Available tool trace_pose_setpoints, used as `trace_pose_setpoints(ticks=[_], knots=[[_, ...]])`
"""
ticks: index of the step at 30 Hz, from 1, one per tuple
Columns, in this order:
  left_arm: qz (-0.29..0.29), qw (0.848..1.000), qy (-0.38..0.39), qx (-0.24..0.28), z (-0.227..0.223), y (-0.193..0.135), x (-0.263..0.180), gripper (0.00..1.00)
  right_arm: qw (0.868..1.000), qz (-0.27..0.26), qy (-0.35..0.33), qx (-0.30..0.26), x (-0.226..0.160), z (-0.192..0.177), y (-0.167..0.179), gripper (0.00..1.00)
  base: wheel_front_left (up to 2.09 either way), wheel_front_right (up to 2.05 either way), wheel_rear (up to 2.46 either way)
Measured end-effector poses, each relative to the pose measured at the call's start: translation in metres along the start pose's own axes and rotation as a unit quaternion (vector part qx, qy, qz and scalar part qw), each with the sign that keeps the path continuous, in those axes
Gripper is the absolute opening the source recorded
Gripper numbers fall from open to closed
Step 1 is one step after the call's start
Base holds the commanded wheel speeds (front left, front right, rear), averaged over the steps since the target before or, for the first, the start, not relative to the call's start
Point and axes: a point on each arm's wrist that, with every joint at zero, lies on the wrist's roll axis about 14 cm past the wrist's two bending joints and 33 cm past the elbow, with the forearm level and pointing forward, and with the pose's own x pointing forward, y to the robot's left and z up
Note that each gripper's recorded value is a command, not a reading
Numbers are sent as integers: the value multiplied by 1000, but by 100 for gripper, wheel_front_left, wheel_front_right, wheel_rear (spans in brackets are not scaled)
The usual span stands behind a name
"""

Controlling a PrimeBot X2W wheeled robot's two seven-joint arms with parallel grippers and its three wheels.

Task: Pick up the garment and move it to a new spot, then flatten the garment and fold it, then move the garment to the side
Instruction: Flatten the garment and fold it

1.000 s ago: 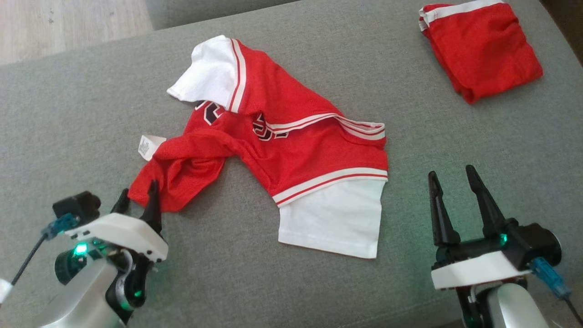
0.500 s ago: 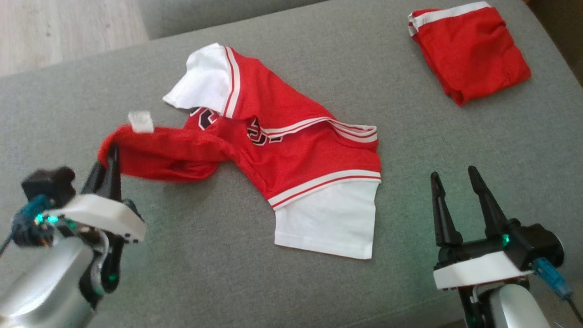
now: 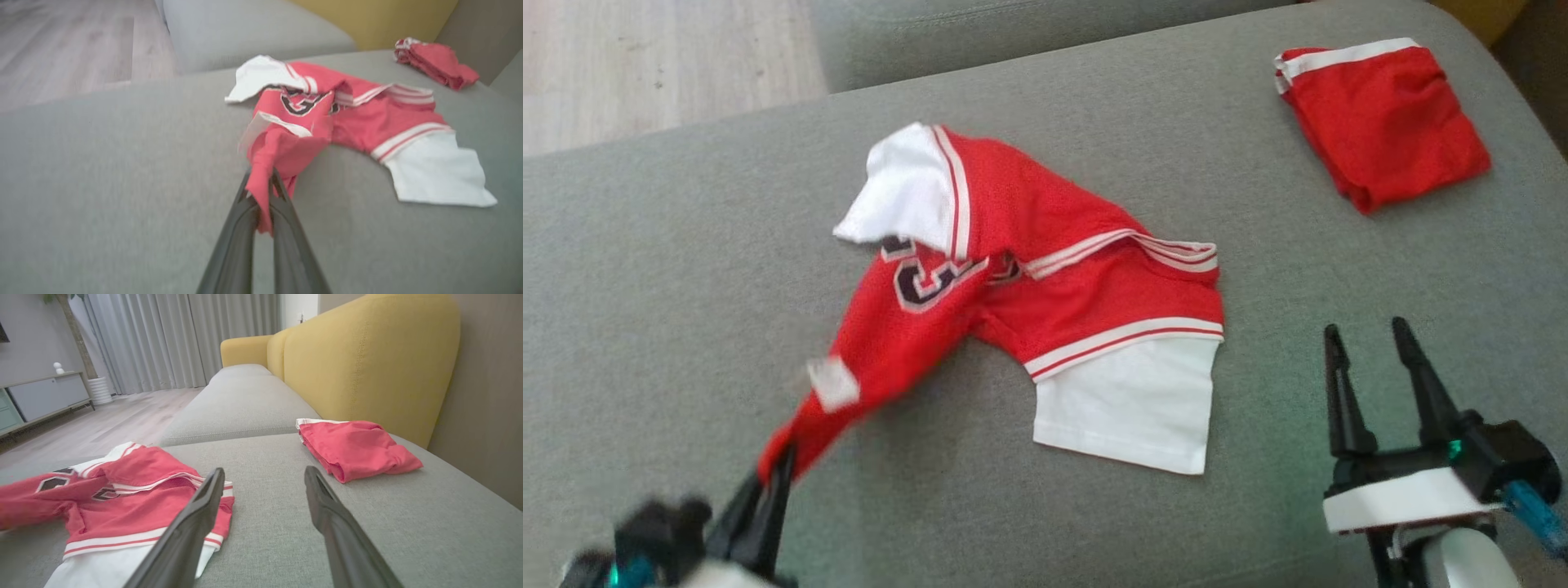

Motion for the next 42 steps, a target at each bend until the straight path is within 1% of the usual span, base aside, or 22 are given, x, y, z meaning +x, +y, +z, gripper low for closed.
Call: trace_pose_setpoints(ticks=[3, 5, 6, 7, 8, 9, 11, 13, 14, 17, 18, 21, 23, 26, 34, 36, 42], knots=[[29, 999, 21, 5, -31, 9, -19, 0, 1000, 3, 0, -1, 3, 0, 1, 100, 0, 0, 0], [38, 999, 14, 27, -39, 14, -24, 0, 1000, 11, 3, -6, 4, -2, 6, 100, 0, 0, 0], [40, 999, 5, 20, -38, 13, -24, 38, 1000, 14, 4, -8, 4, -3, 7, 100, 0, 0, 0], [32, 999, -1, 20, -40, 8, -24, 69, 1000, 17, 5, -8, 3, -3, 10, 100, 0, 0, 0], [19, 999, -2, 29, -44, 0, -25, 93, 1000, 20, 5, -11, 3, -4, 11, 100, 0, 0, 0], [11, 1000, -3, 26, -48, -6, -25, 100, 1000, 22, 5, -14, 2, -4, 12, 100, 0, 0, 0], [-4, 1000, 18, 21, -69, -16, -32, 100, 999, 26, -1, -18, 2, 0, 14, 100, 0, 0, 0], [5, 999, 48, 11, -94, -17, -43, 100, 999, 29, -8, -22, 1, 4, 15, 100, 0, 0, 0], [5, 999, 48, 11, -94, -17, -43, 100, 999, 29, -8, -22, 1, 4, 15, 100, 0, 0, 0], [59, 996, 69, -3, -116, 0, -60, 100, 999, 29, -18, -27, -1, 11, 15, 100, 0, 0, 0], [101, 993, 51, -17, -111, 13, -64, 100, 999, 29, -26, -31, -2, 15, 14, 100, 0, 0, 0], [160, 987, -11, -28, -80, 36, -63, 100, 999, 29, -27, -31, -4, 16, 14, 100, 0, 0, 0], [188, 980, -53, -28, -60, 48, -67, 100, 999, 31, -24, -31, -6, 14, 15, 100, 0, 0, 0], [209, 973, -98, -14, -40, 54, -73, 100, 999, 34, -22, -35, -6, 13, 16, 100, 0, 0, 0], [246, 953, -176, -15, -11, 56, -83, 100, 998, 44, -19, -35, -2, 10, 21, 100, 0, 0, 0], [249, 951, -183, -16, -10, 55, -83, 100, 998, 47, -12, -34, -1, 6, 23, 100, 0, 0, 0], [229, 956, -182, -15, -14, 42, -75, 100, 998, 58, 13, -23, -4, -10, 31, 100, 0, 0, 0]])
